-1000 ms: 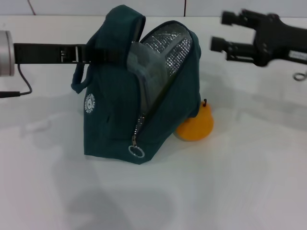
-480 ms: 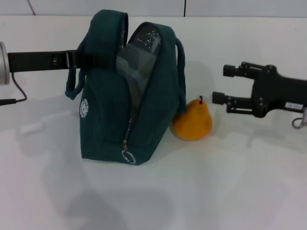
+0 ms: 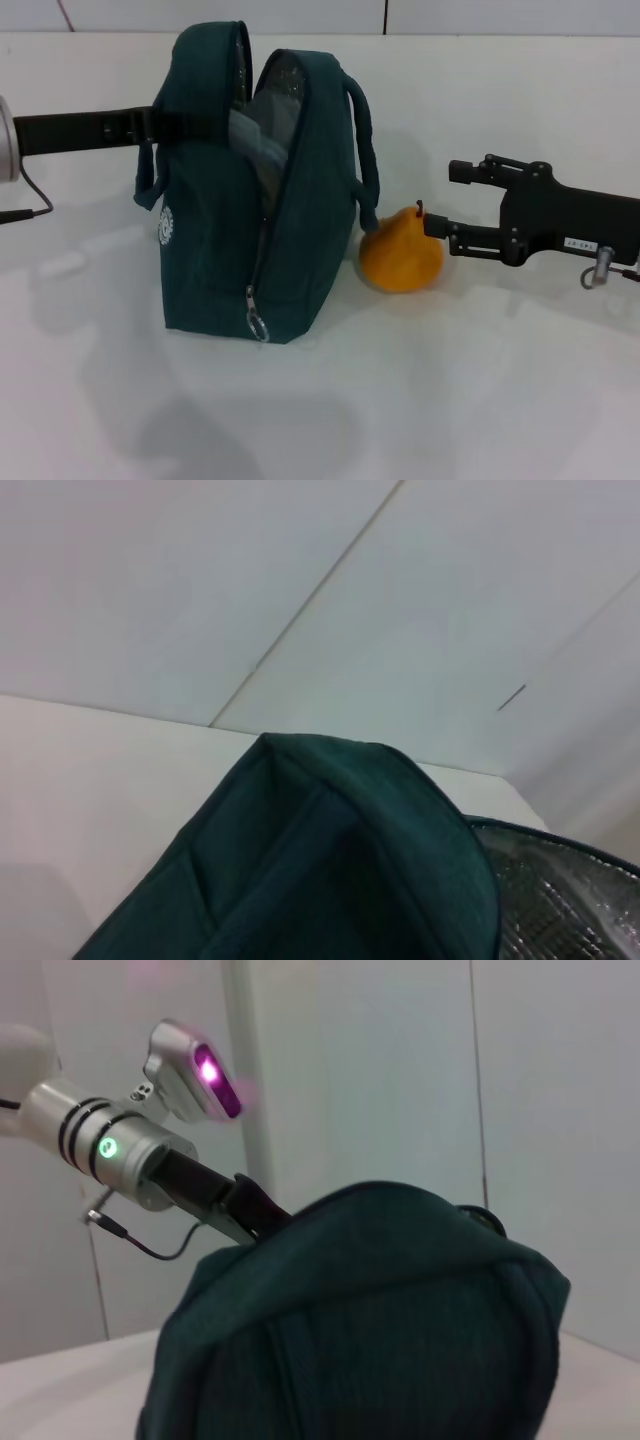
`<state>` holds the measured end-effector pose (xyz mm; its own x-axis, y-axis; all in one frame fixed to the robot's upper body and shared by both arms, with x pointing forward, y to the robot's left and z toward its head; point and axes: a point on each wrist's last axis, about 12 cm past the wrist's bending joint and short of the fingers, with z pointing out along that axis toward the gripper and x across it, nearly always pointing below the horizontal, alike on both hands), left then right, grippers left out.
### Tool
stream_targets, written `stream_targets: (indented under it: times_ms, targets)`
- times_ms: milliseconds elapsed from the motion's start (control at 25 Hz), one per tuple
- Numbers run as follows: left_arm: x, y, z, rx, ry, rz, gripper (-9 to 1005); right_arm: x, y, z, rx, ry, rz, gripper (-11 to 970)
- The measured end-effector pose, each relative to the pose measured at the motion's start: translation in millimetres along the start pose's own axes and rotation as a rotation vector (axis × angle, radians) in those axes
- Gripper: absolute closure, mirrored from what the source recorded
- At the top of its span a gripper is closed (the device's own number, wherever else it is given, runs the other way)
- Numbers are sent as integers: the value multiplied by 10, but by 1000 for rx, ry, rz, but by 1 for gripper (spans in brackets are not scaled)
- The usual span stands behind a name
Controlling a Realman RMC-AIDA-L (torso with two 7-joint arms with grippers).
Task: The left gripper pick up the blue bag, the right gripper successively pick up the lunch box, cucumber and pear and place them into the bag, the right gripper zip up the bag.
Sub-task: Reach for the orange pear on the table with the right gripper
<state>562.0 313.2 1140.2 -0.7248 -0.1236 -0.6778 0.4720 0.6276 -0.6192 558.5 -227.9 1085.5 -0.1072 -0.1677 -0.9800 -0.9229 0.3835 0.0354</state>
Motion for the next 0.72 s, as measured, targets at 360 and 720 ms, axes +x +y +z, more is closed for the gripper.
stream_targets:
  times_ms: [360, 720]
  targets:
    - [-2, 9, 11, -3, -4, 6, 951, 53, -8, 104, 18, 21, -12, 193]
    - [-12, 7, 19, -4, -5, 9, 951, 49, -11, 204, 7, 26, -30, 193]
